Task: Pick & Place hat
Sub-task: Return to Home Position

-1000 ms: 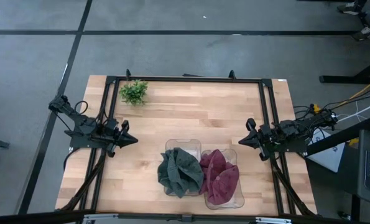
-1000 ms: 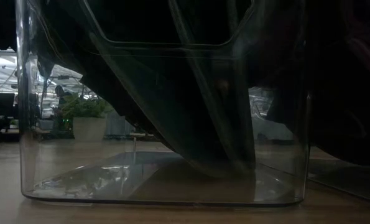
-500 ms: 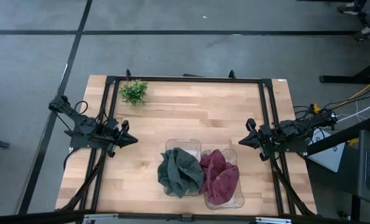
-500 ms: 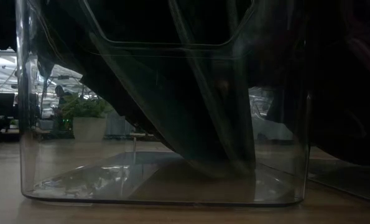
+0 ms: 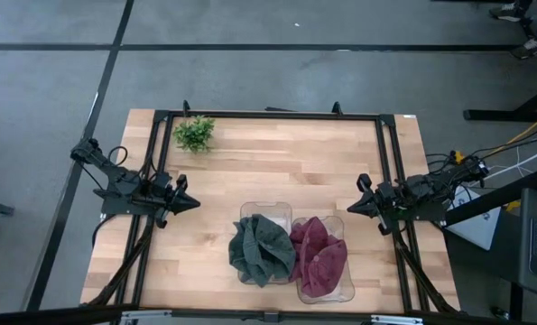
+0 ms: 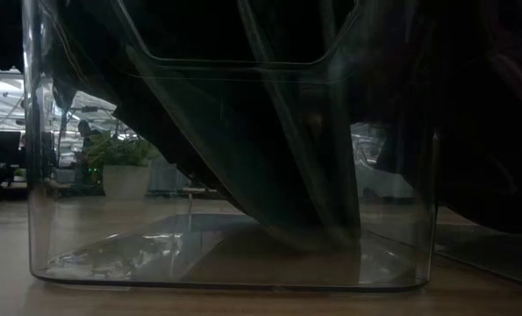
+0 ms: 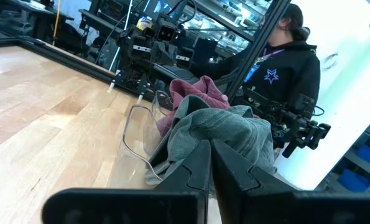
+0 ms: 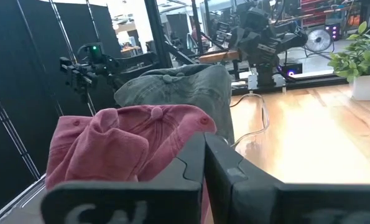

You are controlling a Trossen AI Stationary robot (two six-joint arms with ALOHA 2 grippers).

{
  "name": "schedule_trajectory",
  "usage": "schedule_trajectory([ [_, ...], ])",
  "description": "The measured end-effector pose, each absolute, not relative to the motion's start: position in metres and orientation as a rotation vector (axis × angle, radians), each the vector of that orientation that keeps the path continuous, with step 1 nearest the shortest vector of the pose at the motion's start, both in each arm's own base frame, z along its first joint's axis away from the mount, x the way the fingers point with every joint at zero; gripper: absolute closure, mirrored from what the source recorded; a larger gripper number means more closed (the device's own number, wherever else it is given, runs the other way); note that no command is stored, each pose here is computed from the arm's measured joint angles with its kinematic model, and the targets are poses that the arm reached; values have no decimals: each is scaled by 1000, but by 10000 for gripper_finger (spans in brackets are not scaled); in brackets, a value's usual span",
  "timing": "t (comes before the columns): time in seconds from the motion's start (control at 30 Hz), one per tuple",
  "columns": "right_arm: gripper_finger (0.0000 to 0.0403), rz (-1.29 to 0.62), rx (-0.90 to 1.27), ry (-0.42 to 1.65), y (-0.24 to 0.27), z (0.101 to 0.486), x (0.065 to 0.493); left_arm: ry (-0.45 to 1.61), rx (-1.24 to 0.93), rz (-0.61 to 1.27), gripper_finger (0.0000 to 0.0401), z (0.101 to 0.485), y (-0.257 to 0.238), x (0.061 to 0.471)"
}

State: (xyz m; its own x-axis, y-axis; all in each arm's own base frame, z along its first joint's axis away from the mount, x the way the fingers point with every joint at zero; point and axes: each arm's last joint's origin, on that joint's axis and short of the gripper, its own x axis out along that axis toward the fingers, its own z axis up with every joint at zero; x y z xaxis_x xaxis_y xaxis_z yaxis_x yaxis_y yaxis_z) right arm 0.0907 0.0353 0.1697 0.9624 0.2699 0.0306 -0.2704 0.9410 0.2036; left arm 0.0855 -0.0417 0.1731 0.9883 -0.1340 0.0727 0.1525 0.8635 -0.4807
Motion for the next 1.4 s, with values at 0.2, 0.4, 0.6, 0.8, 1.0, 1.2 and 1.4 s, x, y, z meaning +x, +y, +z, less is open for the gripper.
schedule_trajectory([
  [0.2, 395, 276, 208, -2, 35, 170, 91, -37, -506, -150, 391, 173, -42, 86],
  [0.4, 395, 276, 208, -2, 35, 170, 91, -37, -507, -150, 392, 173, -42, 86],
  [0.6, 395, 276, 208, -2, 35, 170, 91, -37, -506, -150, 388, 173, -42, 86],
  [0.8, 395, 276, 208, -2, 35, 170, 91, -37, -507, -150, 390, 173, -42, 86],
  [1.0, 395, 276, 208, -2, 35, 170, 91, -37, -506, -150, 388, 173, -42, 86],
  [1.2, 395, 276, 208, -2, 35, 170, 91, -37, -507, -150, 392, 173, -42, 86],
  [1.4, 395, 276, 208, -2, 35, 170, 91, -37, -506, -150, 389, 173, -42, 86],
])
